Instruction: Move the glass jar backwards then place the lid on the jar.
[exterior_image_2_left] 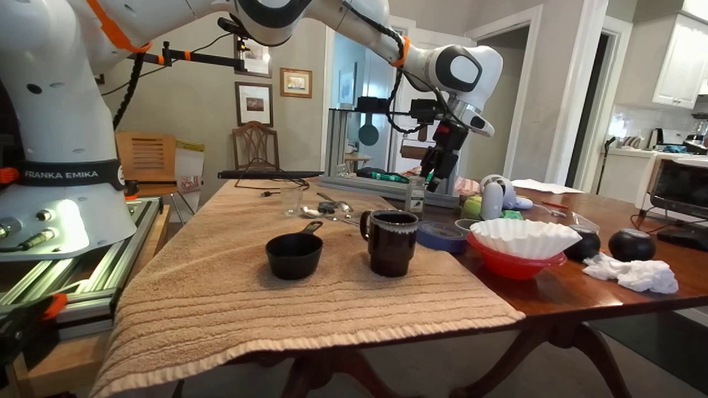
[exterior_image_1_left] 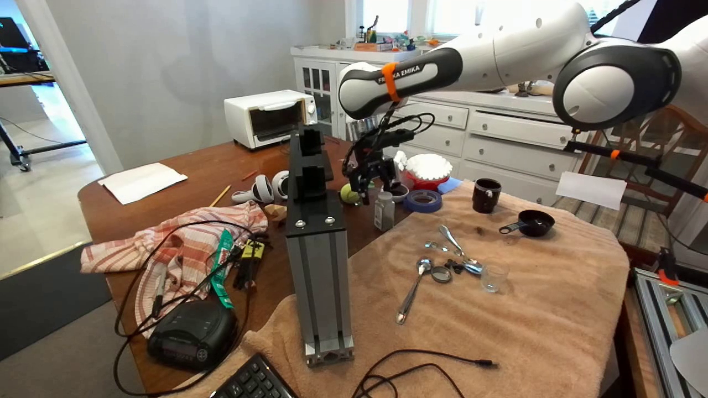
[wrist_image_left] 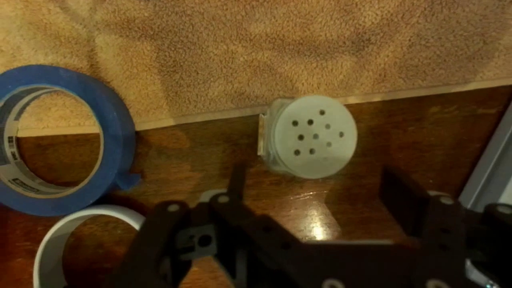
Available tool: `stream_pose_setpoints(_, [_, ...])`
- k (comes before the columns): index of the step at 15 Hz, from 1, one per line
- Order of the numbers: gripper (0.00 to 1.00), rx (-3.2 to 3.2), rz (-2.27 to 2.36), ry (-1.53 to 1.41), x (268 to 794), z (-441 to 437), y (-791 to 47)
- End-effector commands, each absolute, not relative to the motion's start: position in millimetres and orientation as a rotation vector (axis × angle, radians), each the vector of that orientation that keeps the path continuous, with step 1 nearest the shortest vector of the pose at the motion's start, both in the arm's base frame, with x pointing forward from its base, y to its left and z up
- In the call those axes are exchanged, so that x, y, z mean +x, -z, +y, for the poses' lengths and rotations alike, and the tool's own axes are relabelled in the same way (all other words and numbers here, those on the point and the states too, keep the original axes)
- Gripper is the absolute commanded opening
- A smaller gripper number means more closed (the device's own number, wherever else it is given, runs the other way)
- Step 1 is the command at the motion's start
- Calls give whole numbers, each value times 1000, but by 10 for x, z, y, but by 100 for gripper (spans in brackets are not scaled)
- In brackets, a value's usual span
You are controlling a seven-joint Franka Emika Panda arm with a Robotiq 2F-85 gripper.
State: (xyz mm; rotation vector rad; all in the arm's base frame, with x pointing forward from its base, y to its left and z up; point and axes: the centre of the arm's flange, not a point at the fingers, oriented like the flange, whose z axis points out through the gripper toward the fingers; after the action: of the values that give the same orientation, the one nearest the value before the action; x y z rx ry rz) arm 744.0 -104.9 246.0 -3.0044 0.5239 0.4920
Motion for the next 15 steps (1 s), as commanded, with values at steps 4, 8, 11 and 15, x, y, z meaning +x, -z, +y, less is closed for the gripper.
stream_pose_setpoints(4, [100,-3030,431,-458,7298,-987,-3126])
stream_pose_setpoints(8, [100,-3107,103,-357,6869,-844,-3753])
stream_pose_setpoints(11, [100,-3108,-121,-321,6604,-702,-4111])
stream_pose_setpoints(15, [100,-3022,-292,-309,6264,-473,-4324])
